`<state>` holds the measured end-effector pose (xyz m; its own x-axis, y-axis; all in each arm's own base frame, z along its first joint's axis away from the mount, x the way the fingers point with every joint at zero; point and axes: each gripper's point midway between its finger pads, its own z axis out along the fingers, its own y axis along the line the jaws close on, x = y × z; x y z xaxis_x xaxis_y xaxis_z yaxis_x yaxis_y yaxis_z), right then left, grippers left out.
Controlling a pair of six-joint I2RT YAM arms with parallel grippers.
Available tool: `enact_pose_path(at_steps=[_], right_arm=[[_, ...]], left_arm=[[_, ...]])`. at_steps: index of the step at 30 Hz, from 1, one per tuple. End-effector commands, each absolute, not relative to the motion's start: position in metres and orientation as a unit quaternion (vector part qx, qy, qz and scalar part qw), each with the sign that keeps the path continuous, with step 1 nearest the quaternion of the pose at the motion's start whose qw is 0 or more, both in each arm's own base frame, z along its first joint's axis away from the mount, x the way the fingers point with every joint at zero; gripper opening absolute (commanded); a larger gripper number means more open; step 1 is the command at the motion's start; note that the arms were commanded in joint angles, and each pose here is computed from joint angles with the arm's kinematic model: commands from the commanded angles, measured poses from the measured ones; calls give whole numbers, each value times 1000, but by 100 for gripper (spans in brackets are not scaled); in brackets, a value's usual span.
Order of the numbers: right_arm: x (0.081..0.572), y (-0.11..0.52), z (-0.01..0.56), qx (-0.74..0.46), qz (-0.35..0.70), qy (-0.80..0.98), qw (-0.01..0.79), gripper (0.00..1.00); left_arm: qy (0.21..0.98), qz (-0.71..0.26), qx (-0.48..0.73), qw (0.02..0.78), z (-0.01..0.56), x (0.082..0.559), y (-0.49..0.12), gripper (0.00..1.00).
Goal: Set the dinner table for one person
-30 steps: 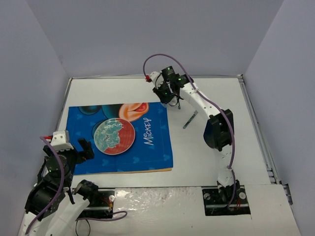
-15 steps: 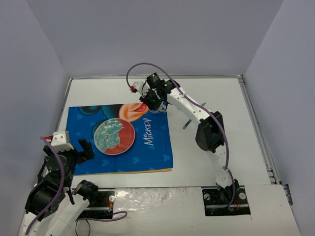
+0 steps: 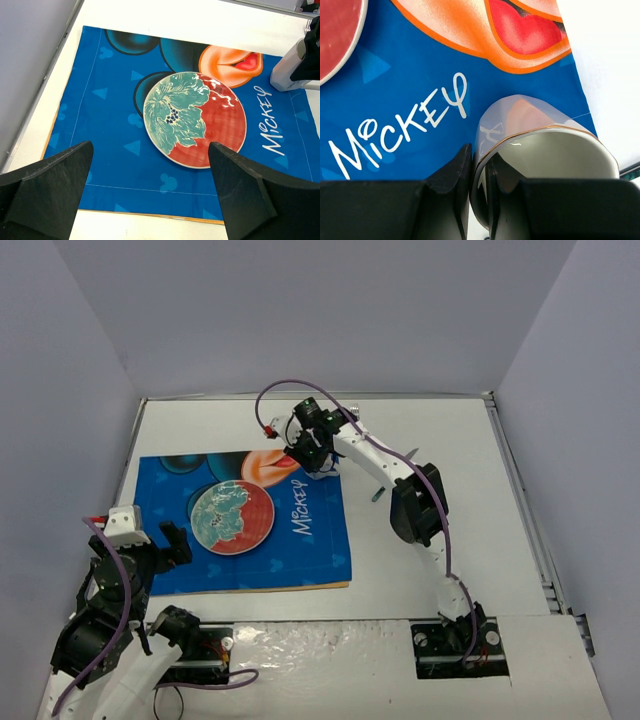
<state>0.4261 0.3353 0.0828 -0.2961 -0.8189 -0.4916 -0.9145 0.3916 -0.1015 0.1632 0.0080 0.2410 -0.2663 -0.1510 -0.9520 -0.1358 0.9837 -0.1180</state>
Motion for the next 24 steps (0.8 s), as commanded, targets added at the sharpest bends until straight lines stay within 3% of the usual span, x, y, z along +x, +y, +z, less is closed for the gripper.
enact_pose_path(at_steps=[1,3,7,18,24], right_arm=[[446,339,122,-541,85,781,300,0],[446,337,121,-538,84,784,298,7],[448,330,132,-530,77,787,307,38],[446,304,237,-467,47,786,401,76],[446,232,308,-294,22,831,471,90]], left_arm=[[778,-17,-100,621,258,170,6,97],[778,-17,-100,621,258,170,6,97],[778,-16,-100,620,259,170,6,97],[778,-17,-96,620,259,171,5,97],[780,-18,-94,619,258,172,4,97]])
